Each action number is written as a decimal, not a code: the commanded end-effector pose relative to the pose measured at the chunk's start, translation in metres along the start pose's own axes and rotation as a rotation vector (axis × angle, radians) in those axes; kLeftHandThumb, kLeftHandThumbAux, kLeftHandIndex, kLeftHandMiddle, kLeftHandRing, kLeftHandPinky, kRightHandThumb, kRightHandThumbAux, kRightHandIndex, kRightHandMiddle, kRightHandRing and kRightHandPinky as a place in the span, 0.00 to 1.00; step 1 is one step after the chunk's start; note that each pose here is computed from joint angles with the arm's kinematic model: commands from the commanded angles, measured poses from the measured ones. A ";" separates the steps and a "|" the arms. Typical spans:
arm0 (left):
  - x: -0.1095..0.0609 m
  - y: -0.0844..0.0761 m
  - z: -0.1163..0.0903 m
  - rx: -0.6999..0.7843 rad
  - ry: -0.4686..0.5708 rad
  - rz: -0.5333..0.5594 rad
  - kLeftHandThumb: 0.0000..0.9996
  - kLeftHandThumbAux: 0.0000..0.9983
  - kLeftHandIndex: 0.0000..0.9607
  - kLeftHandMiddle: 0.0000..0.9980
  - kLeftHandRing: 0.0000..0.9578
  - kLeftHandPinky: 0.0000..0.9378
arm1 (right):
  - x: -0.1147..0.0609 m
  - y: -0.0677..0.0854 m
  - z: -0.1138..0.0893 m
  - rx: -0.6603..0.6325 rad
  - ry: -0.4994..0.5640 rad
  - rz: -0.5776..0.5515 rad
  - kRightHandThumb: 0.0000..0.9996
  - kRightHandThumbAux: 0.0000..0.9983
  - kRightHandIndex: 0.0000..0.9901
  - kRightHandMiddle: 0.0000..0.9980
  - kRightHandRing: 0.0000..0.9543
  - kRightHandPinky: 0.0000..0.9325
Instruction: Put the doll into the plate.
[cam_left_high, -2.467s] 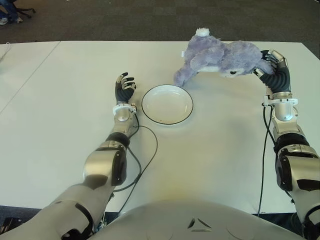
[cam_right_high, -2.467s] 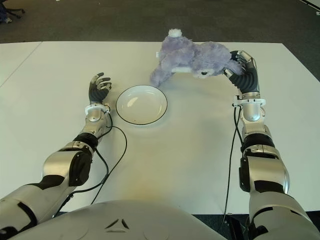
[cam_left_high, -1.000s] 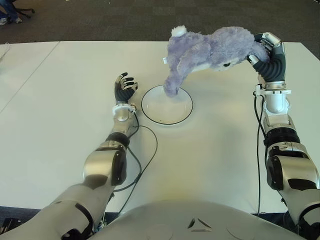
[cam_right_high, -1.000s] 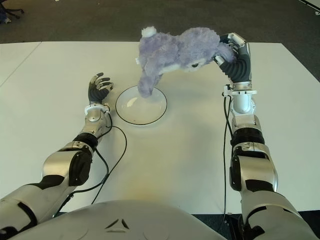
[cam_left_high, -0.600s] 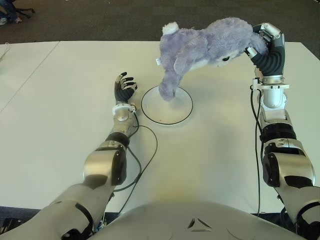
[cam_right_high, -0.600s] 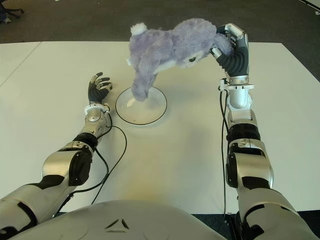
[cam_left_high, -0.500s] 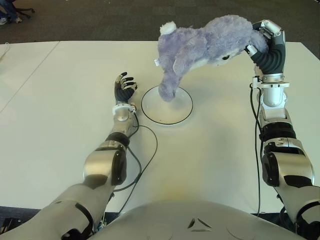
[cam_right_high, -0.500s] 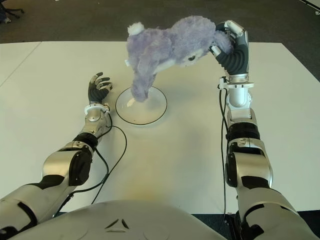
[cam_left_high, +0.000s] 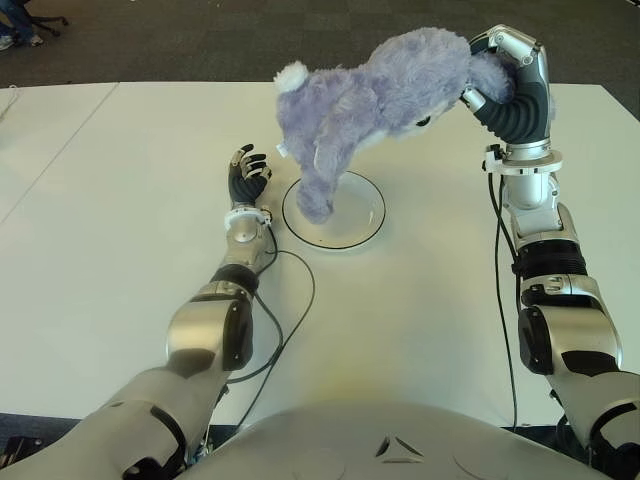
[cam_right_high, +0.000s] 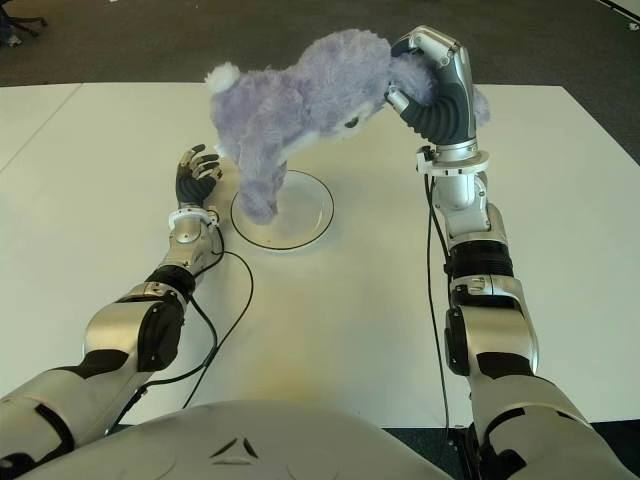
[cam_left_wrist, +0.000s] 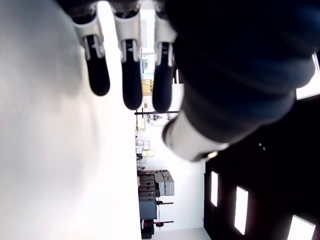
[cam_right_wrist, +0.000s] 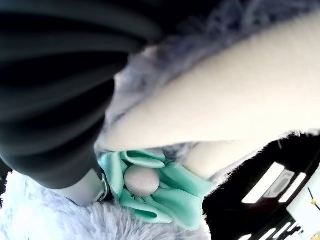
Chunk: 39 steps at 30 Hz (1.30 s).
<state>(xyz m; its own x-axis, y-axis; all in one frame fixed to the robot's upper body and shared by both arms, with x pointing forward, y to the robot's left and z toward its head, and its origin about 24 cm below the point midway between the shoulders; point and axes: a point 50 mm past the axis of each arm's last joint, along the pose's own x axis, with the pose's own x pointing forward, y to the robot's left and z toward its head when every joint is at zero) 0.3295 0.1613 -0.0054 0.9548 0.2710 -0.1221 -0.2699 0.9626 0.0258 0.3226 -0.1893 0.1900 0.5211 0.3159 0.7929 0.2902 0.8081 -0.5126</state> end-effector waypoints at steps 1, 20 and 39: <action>-0.057 0.014 -0.089 0.050 0.399 0.002 0.40 0.93 0.20 0.33 0.36 0.38 | 0.010 -0.001 0.003 0.021 -0.027 -0.004 0.70 0.72 0.44 0.86 0.90 0.90; -0.057 0.013 -0.089 0.074 0.392 0.014 0.34 0.91 0.23 0.35 0.39 0.43 | 0.017 0.021 0.007 0.055 -0.003 0.003 0.70 0.72 0.44 0.86 0.90 0.90; -0.058 0.015 -0.091 0.127 0.398 -0.013 0.19 0.88 0.24 0.33 0.39 0.42 | 0.025 0.047 0.008 0.153 -0.002 0.012 0.70 0.72 0.44 0.86 0.91 0.91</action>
<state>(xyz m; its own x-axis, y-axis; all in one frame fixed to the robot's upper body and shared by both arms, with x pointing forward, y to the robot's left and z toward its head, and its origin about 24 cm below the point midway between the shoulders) 0.3304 0.1589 -0.0043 0.9641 0.2419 -0.1098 -0.2357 0.9696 0.0659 0.3392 -0.1498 0.1775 0.5629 0.3395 0.7536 0.1708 0.8443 -0.5079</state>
